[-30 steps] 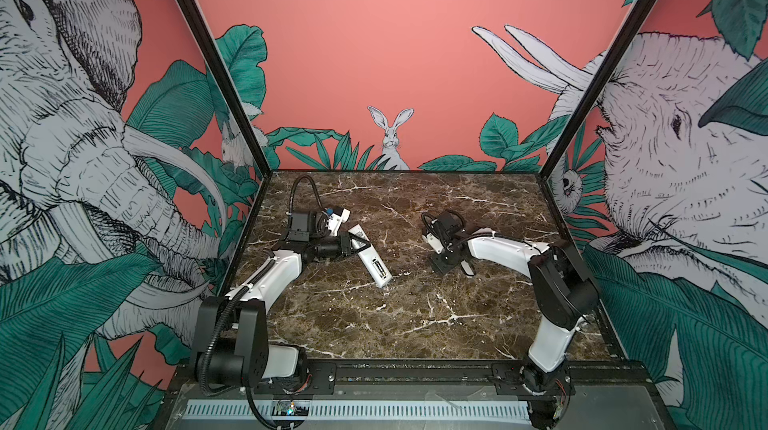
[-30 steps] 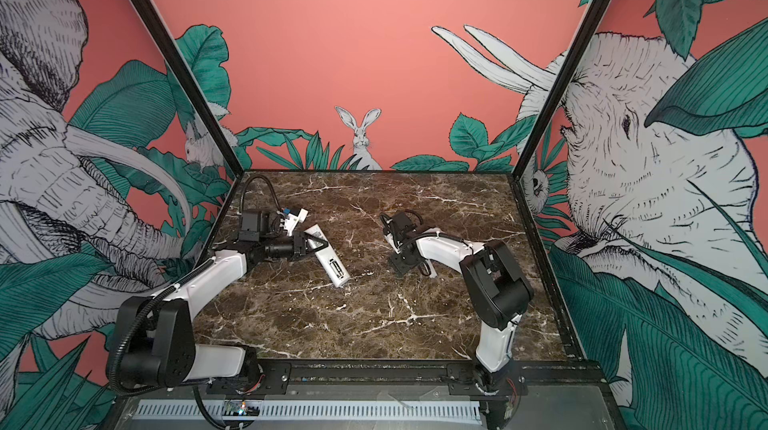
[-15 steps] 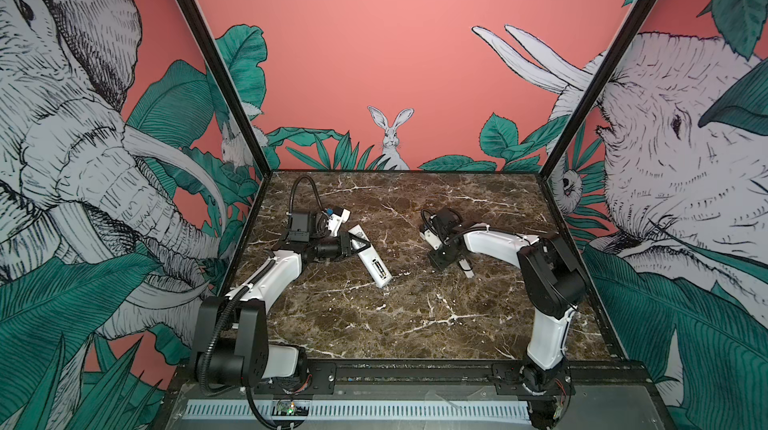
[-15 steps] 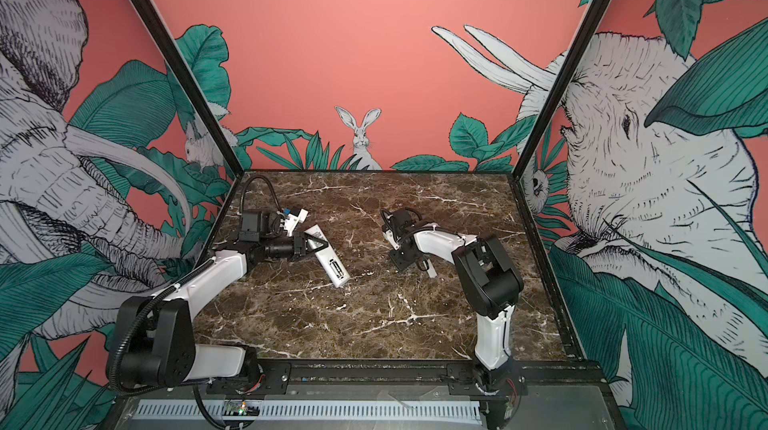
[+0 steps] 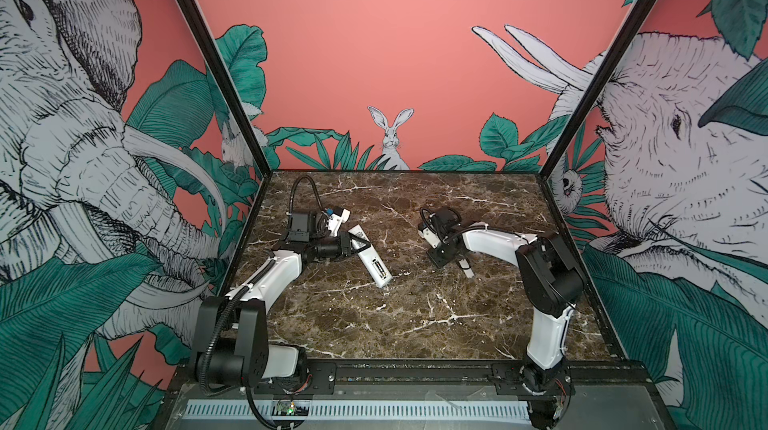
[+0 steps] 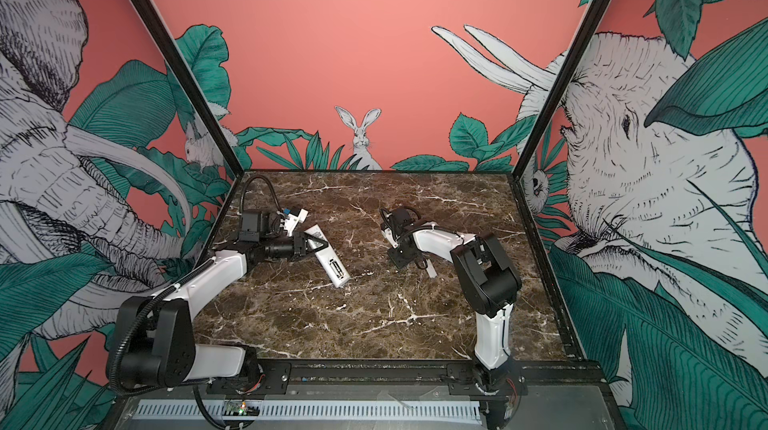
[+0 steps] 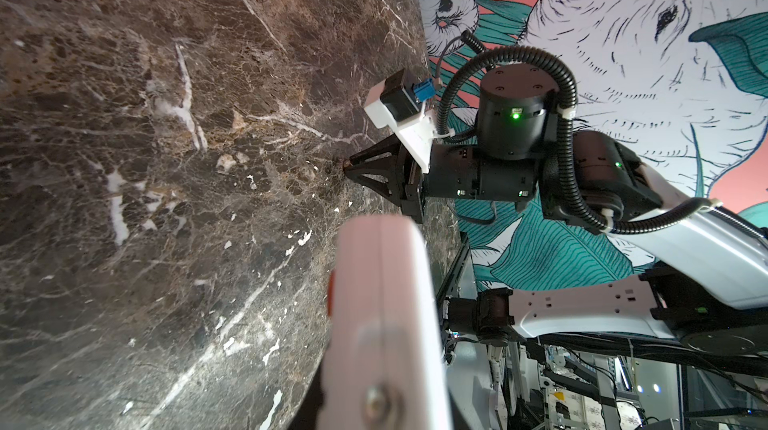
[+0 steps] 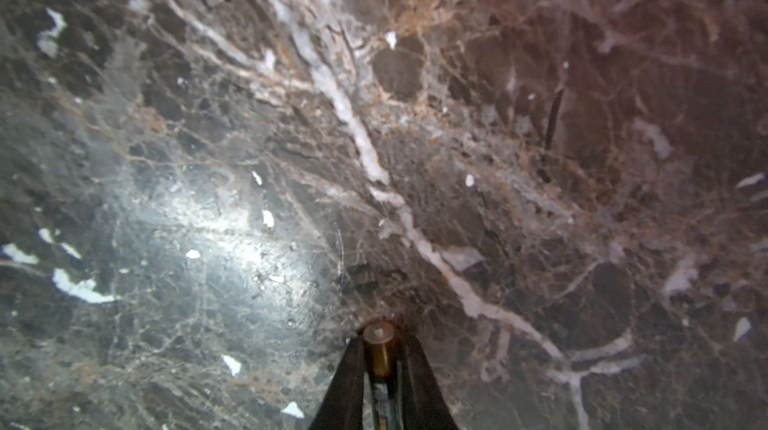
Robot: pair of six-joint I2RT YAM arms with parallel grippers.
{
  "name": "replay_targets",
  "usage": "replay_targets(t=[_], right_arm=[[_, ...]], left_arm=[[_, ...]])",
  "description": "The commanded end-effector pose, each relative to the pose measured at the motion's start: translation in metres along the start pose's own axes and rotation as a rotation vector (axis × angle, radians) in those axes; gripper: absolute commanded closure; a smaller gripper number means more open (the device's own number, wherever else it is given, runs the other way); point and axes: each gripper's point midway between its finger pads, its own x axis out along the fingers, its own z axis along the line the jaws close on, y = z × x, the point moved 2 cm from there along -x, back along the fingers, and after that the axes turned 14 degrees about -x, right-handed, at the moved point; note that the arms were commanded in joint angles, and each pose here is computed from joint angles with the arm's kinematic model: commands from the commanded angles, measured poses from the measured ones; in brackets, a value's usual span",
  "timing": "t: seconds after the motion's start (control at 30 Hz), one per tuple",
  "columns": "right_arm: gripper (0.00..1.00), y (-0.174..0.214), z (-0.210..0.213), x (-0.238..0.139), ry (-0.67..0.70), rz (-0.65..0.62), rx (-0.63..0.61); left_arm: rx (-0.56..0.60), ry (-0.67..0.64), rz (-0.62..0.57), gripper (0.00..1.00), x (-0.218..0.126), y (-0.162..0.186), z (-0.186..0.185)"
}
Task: Load the batteries into the remote control
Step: 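Lower the right gripper and grasp the second AA battery, then lift the battery and carry it over the remote's compartment with the right gripper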
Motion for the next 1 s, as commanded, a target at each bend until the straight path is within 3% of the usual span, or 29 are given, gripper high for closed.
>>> replay_targets(t=[0.0,0.37,0.67,0.97], right_arm=[[0.83,-0.006,-0.001,0.000,-0.005,-0.009,-0.004],[0.87,-0.035,0.015,-0.041,-0.028,-0.164,-0.027],[0.88,-0.077,0.070,-0.106,-0.130,-0.488,-0.097],[0.89,-0.119,0.116,-0.188,-0.254,-0.855,-0.115]], left_arm=[[0.025,0.024,0.000,0.99,-0.001,0.004,-0.004],[0.016,0.010,-0.060,1.00,0.008,-0.002,0.007],[0.017,0.052,-0.076,1.00,0.012,-0.007,0.006],[0.010,0.199,-0.068,1.00,0.011,-0.009,-0.014]])
